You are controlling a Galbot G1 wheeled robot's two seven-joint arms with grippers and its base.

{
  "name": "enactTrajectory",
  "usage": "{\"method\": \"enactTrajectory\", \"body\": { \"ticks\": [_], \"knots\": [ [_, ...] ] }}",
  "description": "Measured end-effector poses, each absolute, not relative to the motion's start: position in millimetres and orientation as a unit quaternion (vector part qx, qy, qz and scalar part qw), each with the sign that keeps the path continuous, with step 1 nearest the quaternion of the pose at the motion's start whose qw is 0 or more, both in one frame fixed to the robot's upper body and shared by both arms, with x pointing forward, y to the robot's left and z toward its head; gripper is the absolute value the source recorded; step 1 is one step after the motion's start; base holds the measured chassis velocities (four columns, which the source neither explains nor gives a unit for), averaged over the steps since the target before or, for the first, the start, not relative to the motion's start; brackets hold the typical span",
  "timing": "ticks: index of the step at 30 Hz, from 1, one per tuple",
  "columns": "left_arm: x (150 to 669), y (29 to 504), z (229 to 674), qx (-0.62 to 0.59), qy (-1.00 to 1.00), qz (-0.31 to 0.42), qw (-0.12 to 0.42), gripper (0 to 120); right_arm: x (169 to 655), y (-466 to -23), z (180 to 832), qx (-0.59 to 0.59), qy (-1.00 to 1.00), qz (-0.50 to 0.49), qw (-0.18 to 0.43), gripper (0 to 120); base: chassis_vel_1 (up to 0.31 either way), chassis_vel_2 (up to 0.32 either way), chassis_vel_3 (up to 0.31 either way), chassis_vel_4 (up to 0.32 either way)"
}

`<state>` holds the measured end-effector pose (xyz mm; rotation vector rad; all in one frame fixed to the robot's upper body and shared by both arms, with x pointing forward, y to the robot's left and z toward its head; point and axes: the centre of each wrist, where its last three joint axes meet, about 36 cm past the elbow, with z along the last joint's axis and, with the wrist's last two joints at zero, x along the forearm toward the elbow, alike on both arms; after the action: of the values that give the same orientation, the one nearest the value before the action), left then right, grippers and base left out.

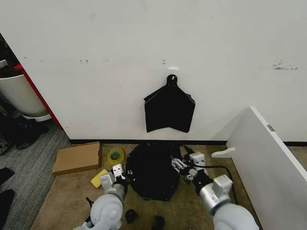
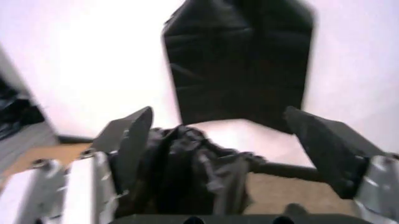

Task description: Place the garbage bag over the trash bin.

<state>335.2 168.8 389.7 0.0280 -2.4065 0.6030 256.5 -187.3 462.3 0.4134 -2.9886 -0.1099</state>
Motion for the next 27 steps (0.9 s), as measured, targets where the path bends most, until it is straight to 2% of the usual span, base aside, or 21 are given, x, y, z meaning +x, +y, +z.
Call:
{"method": "enactTrajectory", "body": {
  "ticks": [3,8,11,17,18,24,27],
  "knots": [
    [340,167,384,0.016,-0.914,0.236,0.330,1,247,-192,451,0.125,-0.991,-0.027,0.035,96,0.000,0.000,0.000,0.000],
    [345,165,381,0.030,-0.913,0.233,0.332,2,244,-192,451,0.114,-0.992,-0.035,0.034,100,0.000,0.000,0.000,0.000],
    [348,166,381,0.032,-0.913,0.234,0.332,9,246,-192,452,0.110,-0.993,-0.039,0.034,100,0.000,0.000,0.000,0.000],
    [350,170,375,0.019,-0.912,0.240,0.333,33,249,-189,452,0.109,-0.992,-0.048,0.050,100,0.000,0.000,0.000,0.000],
    [350,170,375,0.019,-0.912,0.240,0.333,33,249,-189,452,0.109,-0.992,-0.048,0.050,100,0.000,0.000,0.000,0.000],
    [345,176,383,0.016,-0.911,0.236,0.337,59,251,-190,449,0.105,-0.992,-0.047,0.059,100,0.000,0.000,0.000,0.000],
    [341,178,386,0.010,-0.912,0.231,0.339,67,252,-191,449,0.104,-0.992,-0.047,0.058,100,0.000,0.000,0.000,0.000]
  ]
}}
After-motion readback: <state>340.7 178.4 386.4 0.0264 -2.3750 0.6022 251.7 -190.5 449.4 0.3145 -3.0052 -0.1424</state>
